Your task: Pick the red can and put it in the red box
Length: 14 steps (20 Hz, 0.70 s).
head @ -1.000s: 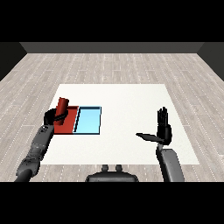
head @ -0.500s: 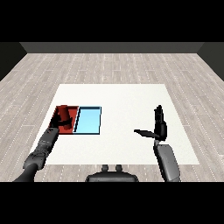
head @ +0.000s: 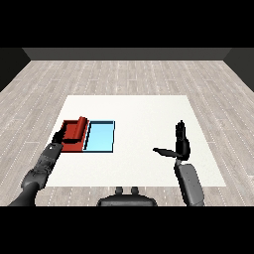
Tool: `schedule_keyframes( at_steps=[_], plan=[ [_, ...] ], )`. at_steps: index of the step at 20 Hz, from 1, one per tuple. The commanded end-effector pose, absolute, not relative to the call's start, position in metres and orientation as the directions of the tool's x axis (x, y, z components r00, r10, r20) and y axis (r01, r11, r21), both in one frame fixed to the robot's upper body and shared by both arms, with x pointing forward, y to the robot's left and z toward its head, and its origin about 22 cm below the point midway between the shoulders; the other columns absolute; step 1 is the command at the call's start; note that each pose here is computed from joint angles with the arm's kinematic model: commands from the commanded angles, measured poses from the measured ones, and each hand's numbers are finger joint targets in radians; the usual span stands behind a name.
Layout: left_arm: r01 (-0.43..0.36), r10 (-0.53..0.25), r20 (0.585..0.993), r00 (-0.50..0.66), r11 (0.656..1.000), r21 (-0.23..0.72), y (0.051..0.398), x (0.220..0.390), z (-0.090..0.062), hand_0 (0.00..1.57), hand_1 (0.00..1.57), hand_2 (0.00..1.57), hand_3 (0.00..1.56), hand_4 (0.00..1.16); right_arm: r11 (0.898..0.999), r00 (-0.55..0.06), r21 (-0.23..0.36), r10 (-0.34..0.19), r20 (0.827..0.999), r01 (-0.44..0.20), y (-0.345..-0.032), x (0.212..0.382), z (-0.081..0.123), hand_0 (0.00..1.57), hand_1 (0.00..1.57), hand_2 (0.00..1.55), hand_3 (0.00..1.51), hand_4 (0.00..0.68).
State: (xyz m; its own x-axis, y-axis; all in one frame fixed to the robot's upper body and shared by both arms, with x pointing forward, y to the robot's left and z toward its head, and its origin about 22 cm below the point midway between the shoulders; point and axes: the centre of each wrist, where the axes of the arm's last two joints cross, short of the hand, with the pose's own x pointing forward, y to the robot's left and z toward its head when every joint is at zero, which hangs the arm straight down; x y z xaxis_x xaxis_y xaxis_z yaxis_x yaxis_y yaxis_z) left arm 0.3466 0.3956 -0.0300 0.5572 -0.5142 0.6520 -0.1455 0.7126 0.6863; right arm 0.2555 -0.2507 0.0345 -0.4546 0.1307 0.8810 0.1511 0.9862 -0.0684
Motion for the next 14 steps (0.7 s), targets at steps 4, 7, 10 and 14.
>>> schedule_keyframes(
  at_steps=[4,7,10,14],
  plan=[
    [-0.458,-0.389,0.878,0.28,0.749,0.478,0.391,0.359,-0.015,0.0,0.0,0.0,0.0,0.0,0.991,-0.476,-0.015,0.075,0.876,0.13,-0.262,0.249,0.042,0.0,0.0,0.0,0.0,0.0],
    [-0.522,-0.343,0.939,-0.03,0.806,0.278,0.389,0.375,0.014,0.0,0.0,0.0,0.0,0.0,0.993,-0.476,-0.02,0.075,0.876,0.12,-0.261,0.248,0.043,0.0,0.0,0.0,0.0,0.0],
    [-0.399,-0.129,0.933,-0.336,0.917,-0.017,0.343,0.396,0.023,0.0,0.0,0.0,0.0,0.0,0.997,-0.488,0.016,0.021,0.873,0.072,-0.249,0.252,0.041,0.0,0.0,0.0,0.0,0.0],
    [-0.208,0.017,0.876,-0.482,0.969,-0.133,0.297,0.397,0.015,0.0,0.0,0.0,0.0,0.0,0.998,-0.455,0.051,-0.066,0.888,-0.046,-0.241,0.248,0.037,0.0,0.0,0.0,0.0,0.0]
  ],
)
